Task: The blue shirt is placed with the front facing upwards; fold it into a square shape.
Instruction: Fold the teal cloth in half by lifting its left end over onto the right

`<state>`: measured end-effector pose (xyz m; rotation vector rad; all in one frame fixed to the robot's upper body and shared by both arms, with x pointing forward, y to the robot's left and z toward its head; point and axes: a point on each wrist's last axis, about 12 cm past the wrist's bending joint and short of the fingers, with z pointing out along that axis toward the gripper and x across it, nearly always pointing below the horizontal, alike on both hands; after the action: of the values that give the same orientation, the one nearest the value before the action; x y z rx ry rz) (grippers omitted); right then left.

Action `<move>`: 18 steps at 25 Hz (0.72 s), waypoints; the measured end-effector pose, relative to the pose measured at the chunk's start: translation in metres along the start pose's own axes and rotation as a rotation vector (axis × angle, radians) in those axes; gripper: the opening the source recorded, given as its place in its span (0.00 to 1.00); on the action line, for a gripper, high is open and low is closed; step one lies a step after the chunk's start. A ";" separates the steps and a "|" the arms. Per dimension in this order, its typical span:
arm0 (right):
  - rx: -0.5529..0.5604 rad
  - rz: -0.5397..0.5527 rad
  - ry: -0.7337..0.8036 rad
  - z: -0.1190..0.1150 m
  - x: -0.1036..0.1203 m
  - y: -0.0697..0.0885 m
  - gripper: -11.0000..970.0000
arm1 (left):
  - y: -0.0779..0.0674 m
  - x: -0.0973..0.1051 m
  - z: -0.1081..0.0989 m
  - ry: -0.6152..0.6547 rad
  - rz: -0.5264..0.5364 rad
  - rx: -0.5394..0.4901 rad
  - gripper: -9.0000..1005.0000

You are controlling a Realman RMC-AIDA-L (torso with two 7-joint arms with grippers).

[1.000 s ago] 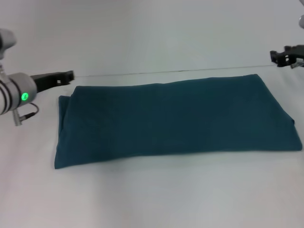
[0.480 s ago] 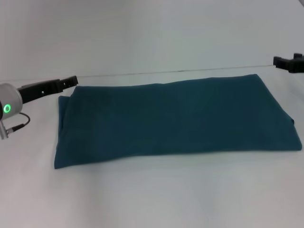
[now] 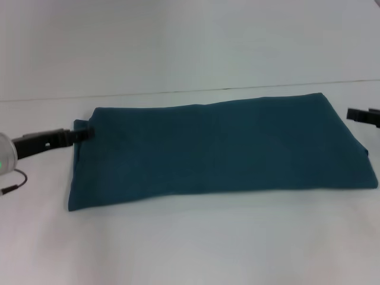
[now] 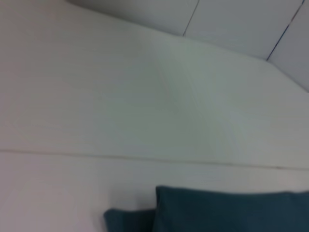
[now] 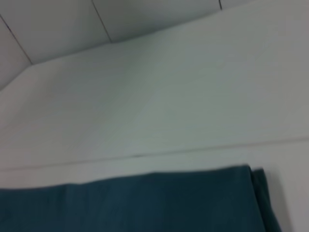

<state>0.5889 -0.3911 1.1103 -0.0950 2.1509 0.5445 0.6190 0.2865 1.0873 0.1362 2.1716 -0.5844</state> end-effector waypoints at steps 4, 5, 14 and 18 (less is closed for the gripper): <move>-0.010 0.062 0.091 -0.012 0.008 -0.006 0.71 | 0.002 0.009 0.000 0.053 0.035 -0.018 0.85; -0.004 0.074 0.113 -0.014 0.009 -0.007 0.71 | 0.002 0.011 0.000 0.063 0.039 -0.020 0.85; 0.060 0.120 0.227 -0.022 0.018 -0.013 0.71 | 0.003 0.022 -0.002 0.090 0.039 -0.021 0.85; 0.066 0.136 0.236 -0.024 0.022 -0.015 0.71 | 0.003 0.022 -0.004 0.101 0.040 -0.005 0.85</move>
<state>0.5612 -0.4120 1.0996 0.0250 2.4161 0.5624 0.6033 0.2889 1.0709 0.2102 2.2620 -0.5603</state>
